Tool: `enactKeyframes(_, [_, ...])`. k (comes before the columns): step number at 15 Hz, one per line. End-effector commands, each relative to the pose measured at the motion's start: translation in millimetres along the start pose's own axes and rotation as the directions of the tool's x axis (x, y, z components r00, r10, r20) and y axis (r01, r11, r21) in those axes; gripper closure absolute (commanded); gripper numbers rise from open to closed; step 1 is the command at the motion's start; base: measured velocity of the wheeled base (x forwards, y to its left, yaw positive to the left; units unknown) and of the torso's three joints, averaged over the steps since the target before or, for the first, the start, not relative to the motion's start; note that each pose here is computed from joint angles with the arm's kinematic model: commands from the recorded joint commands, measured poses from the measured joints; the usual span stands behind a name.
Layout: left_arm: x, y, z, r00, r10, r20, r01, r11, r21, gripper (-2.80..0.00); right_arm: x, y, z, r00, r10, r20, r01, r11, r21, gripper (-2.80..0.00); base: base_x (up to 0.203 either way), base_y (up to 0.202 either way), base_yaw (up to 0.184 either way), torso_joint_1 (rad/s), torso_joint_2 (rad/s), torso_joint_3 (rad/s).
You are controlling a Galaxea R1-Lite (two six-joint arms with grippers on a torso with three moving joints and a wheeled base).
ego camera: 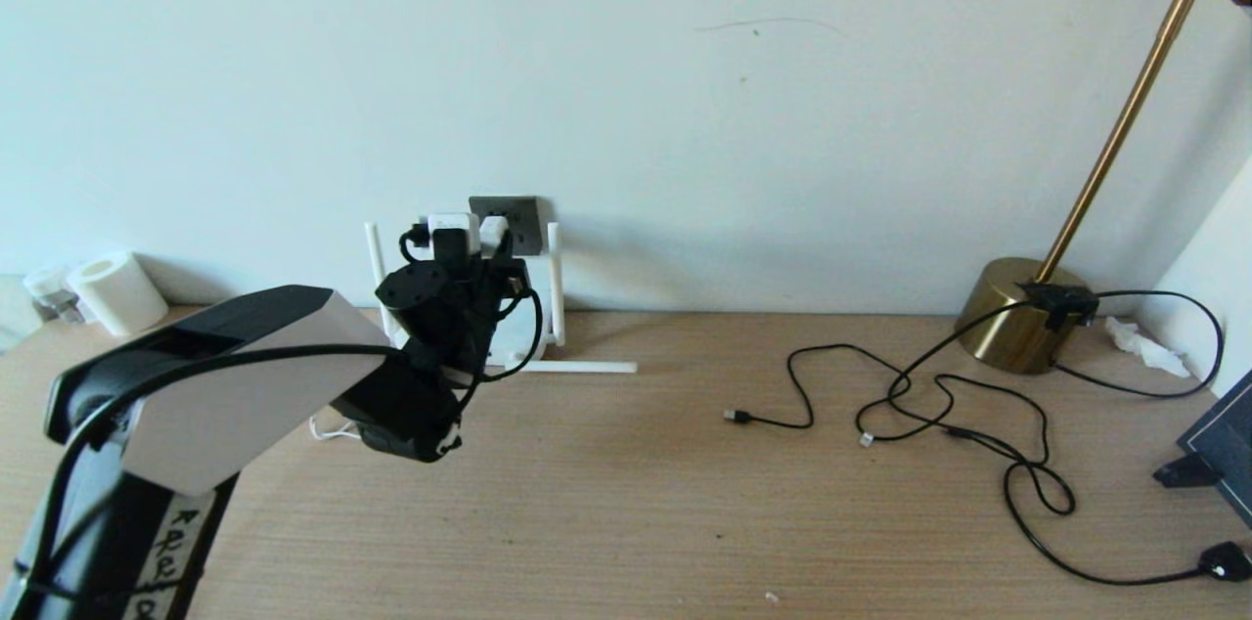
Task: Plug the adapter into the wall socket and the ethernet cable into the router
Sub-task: Plug plug into socket
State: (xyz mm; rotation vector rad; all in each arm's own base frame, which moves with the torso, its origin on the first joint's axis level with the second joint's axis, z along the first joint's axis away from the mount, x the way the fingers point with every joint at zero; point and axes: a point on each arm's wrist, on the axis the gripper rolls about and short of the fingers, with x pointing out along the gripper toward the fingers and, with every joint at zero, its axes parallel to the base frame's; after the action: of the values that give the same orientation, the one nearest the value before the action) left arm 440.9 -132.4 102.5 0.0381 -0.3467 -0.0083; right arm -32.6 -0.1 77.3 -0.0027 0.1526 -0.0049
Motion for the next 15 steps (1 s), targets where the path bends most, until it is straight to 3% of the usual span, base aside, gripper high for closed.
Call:
enactKeyframes(1, [-0.5, 0.2, 1.2, 1.0, 0.002, 0.007, -0.002, 1.0, -0.001, 0.0, 0.1, 0.0, -0.3, 1.0, 0.0, -0.002, 0.0, 1.0, -0.001, 0.0, 0.0, 0.0, 0.0, 0.0, 0.0, 0.0])
enactKeyframes(15, [1.6, 0.2, 2.8, 1.0, -0.01, 0.019, 0.01, 1.0, -0.003, 0.0, 0.0, 0.0, -0.1, 1.0, 0.0, -0.001, 0.0, 1.0, -0.001, 0.0, 0.0, 0.0, 0.0, 0.0, 0.0, 0.0])
